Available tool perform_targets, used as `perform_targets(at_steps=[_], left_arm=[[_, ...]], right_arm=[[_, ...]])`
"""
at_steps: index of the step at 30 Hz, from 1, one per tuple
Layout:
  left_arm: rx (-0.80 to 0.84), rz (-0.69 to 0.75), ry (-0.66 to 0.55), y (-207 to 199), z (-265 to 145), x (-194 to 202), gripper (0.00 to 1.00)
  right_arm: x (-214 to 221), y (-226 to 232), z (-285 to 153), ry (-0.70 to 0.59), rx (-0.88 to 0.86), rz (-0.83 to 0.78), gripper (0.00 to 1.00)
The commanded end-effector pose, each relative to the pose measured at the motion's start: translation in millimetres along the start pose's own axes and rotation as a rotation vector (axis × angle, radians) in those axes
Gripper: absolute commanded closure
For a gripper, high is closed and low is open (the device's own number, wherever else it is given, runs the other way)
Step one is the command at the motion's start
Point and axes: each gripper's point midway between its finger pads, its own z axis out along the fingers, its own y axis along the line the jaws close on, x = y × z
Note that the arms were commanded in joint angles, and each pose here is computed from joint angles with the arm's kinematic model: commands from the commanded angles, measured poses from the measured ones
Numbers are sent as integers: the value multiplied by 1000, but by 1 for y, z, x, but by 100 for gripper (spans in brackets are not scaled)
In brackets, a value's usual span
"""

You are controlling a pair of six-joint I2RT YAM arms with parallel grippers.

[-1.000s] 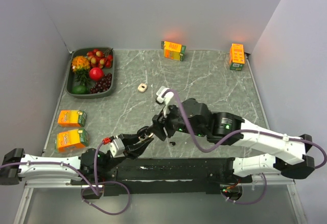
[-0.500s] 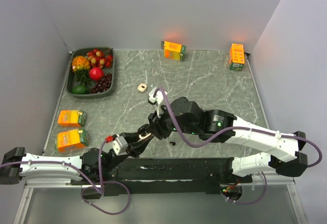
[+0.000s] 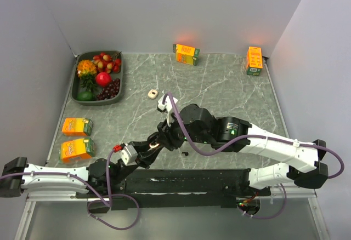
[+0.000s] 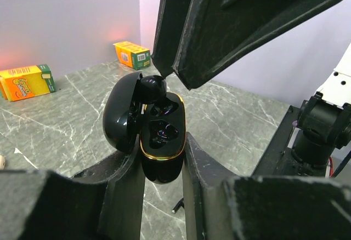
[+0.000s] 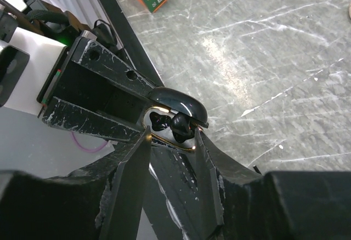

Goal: Insert the wireless bluetooth earbuds into the charging case
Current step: Place the earbud in the charging case.

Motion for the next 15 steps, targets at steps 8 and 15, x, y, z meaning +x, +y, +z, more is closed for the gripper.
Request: perform_targets(at_steps=[8, 15], left_arm=[[-13, -68, -74, 0, 7, -30, 99], [-8, -66, -72, -1, 7, -29, 99]], right_arm=[[-15, -2, -1, -30, 30, 14, 50], [-17, -3, 2, -33, 39, 9, 51]])
